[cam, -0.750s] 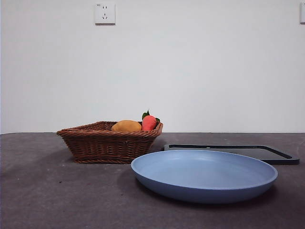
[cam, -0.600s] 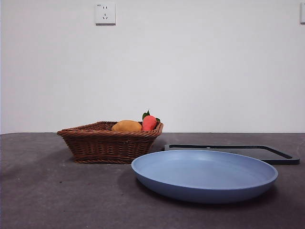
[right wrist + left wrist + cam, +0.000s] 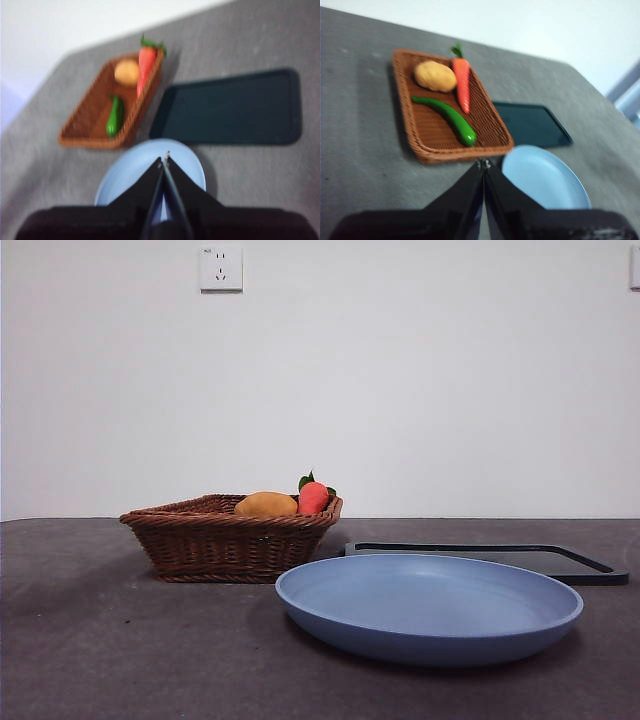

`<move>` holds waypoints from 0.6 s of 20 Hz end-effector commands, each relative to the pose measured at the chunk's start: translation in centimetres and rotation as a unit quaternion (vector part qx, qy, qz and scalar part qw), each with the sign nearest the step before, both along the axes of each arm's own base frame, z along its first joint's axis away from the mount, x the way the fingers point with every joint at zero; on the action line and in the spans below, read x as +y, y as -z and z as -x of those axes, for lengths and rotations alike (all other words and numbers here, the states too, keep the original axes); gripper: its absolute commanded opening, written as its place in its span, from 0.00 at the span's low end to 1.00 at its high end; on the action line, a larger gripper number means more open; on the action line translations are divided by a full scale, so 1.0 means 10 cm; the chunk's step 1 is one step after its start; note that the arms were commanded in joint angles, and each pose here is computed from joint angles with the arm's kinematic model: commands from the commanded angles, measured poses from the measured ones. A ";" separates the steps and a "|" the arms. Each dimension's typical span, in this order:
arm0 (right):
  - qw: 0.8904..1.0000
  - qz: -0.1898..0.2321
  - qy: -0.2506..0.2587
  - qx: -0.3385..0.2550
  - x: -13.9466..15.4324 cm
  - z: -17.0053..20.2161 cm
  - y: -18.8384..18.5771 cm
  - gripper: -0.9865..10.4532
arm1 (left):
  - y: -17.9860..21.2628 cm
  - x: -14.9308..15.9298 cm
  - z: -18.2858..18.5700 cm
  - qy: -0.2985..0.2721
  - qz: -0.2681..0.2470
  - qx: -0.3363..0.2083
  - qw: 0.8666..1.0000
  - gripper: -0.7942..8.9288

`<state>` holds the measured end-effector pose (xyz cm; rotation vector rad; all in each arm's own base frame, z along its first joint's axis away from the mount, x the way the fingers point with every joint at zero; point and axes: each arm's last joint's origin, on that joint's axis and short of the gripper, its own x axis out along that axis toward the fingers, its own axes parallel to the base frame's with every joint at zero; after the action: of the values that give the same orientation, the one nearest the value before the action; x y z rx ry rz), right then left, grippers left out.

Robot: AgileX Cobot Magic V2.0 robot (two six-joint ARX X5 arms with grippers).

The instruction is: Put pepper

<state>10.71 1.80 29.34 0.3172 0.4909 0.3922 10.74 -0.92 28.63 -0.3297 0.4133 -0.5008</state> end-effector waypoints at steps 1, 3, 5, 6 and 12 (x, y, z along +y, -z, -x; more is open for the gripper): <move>0.998 0.056 -0.037 0.011 0.02 -0.04 -0.19 0.09 | -0.11 -0.02 -0.04 0.048 -0.031 0.001 0.998 0.09; 0.995 0.079 -0.056 0.027 0.03 -0.06 -0.27 0.09 | -0.15 -0.04 -0.05 0.064 -0.045 0.017 0.997 0.09; 0.990 0.104 -0.078 0.047 0.04 -0.08 -0.35 0.09 | -0.18 -0.07 -0.06 0.086 -0.060 0.035 0.994 0.09; 0.986 0.121 -0.094 0.063 0.05 -0.09 -0.38 0.09 | -0.20 -0.09 -0.05 0.100 -0.071 0.046 0.991 0.09; 0.971 0.157 -0.132 0.122 0.06 -0.10 -0.39 0.09 | -0.21 -0.12 -0.04 0.127 -0.090 0.068 0.986 0.09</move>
<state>11.58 2.33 32.83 0.0138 0.8538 0.5167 11.11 -2.10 30.25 -0.1652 0.6600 -0.6769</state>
